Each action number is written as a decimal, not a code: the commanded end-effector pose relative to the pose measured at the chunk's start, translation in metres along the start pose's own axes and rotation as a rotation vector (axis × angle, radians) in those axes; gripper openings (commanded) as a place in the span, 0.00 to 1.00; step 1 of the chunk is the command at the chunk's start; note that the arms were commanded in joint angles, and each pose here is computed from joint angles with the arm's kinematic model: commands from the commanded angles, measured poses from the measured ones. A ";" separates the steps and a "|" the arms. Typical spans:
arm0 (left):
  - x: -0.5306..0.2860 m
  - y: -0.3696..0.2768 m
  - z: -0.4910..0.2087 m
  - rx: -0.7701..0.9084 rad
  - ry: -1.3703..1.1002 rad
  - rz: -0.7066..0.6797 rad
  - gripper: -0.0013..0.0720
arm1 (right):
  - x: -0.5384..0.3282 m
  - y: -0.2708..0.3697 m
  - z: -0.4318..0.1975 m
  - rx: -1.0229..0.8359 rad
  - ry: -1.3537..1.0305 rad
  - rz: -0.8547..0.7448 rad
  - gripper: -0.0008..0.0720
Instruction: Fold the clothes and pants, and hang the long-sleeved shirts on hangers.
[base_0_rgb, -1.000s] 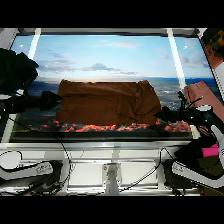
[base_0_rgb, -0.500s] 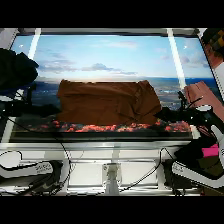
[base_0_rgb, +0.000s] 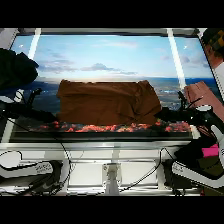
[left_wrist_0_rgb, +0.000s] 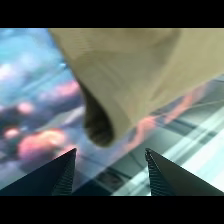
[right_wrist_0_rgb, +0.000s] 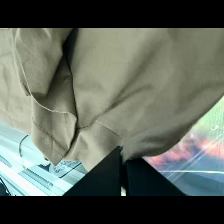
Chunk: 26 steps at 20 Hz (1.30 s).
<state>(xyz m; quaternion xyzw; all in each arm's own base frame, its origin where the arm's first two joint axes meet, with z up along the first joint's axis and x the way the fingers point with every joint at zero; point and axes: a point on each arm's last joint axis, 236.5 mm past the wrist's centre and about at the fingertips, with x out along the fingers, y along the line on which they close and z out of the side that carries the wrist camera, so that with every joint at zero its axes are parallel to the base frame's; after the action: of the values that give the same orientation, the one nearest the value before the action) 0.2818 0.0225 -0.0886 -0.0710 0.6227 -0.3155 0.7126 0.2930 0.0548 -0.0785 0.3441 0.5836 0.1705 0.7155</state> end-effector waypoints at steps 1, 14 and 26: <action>0.000 0.016 0.005 0.019 -0.020 0.067 0.66 | 0.000 0.000 0.000 -0.001 -0.001 0.000 0.03; 0.032 0.000 0.009 -0.244 -0.025 -0.126 0.29 | 0.000 0.000 0.001 0.000 -0.001 0.000 0.03; -0.066 -0.109 0.081 -0.103 -0.204 -0.643 0.04 | -0.041 0.088 0.012 -0.155 0.047 0.262 0.03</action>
<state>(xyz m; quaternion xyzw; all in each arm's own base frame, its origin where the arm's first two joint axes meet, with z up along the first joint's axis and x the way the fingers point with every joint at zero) 0.2975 -0.0344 -0.0342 -0.2780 0.5944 -0.3980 0.6411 0.3027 0.0735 -0.0315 0.3560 0.5628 0.2476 0.7037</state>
